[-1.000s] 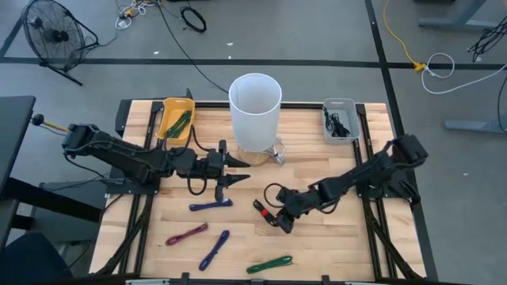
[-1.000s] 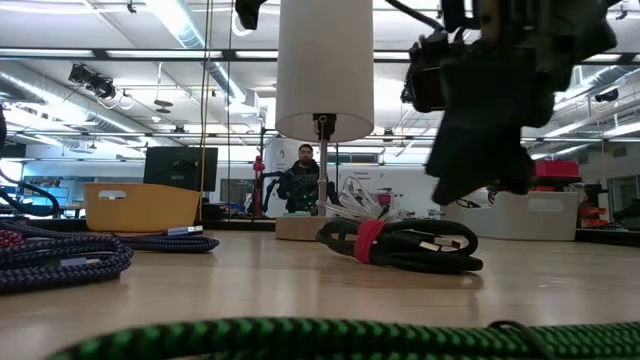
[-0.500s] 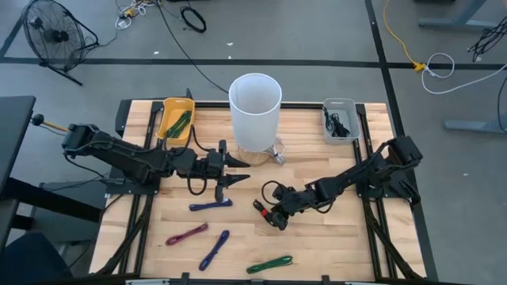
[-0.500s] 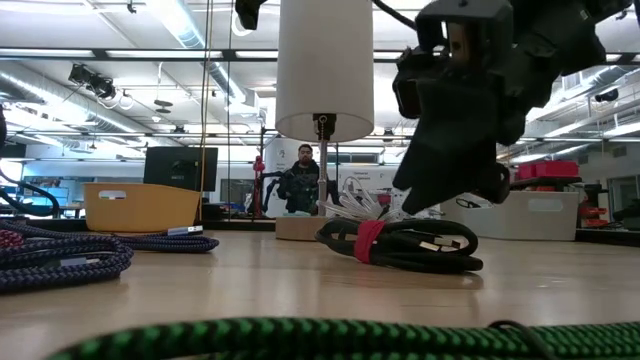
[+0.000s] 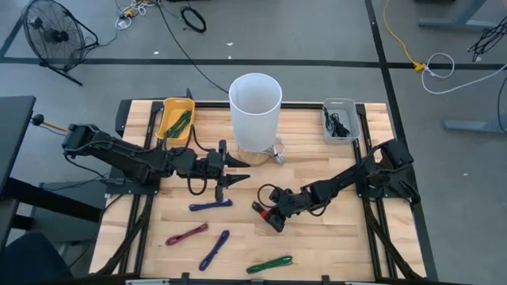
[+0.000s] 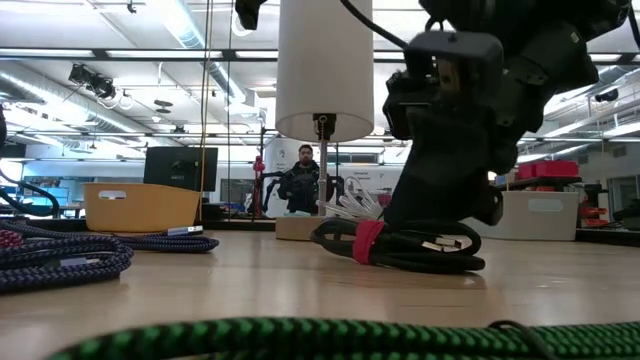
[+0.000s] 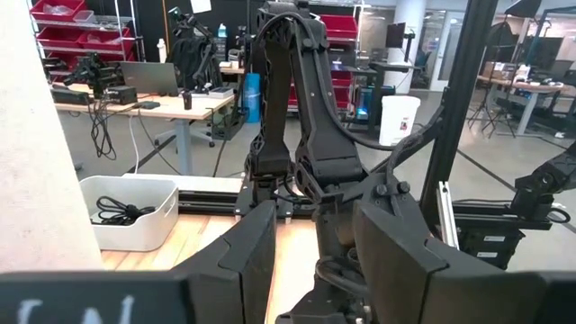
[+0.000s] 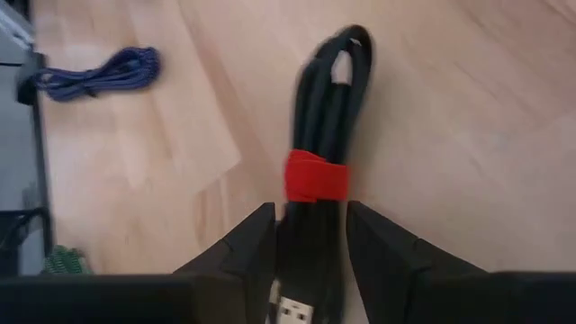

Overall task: Pick & Place USB Port
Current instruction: Put the black USB cable into the gray bin

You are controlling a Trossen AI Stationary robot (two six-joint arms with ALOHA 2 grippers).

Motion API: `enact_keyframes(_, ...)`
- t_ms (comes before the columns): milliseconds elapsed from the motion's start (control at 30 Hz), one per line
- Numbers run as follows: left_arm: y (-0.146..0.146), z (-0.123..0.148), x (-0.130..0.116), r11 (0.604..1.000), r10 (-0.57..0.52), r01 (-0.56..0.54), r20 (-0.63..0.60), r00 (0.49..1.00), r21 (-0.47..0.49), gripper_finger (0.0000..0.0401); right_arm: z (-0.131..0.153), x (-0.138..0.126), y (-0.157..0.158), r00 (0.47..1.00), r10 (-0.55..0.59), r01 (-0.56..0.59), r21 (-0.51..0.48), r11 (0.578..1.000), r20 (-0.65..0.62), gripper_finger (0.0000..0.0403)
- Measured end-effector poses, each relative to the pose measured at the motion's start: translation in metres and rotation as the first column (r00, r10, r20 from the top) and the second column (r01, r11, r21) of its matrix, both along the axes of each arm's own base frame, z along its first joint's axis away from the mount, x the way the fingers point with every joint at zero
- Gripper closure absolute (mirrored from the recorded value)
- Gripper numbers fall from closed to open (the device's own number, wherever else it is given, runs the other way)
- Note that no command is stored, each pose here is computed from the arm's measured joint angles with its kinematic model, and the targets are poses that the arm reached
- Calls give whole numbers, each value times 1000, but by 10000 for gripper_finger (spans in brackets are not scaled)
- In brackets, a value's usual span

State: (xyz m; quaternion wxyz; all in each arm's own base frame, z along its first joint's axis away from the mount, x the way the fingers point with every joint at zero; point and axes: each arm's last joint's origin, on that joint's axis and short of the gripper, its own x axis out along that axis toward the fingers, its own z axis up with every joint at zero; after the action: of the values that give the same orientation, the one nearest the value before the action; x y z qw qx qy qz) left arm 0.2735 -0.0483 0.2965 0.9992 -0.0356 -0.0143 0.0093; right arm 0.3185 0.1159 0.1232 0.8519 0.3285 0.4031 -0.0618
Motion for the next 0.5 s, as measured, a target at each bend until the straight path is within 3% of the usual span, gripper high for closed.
enact_keyframes(300, 0, -1, 0, 1000, 0, 0, -7, 1000, 2, 245, -3, -3, 0, 999, -19, 18, -29, 999, -35, 278)
enact_keyframes(400, 0, -1, 0, 1000, 0, 0, -7, 1000, 1, 245, -3, -4, -1, 998, -28, 26, -27, 999, -50, 315)
enact_keyframes(500, 0, -1, 0, 1000, 0, 0, -7, 1000, 1, 245, -4, -5, -1, 997, -33, 32, -22, 999, -67, 379)
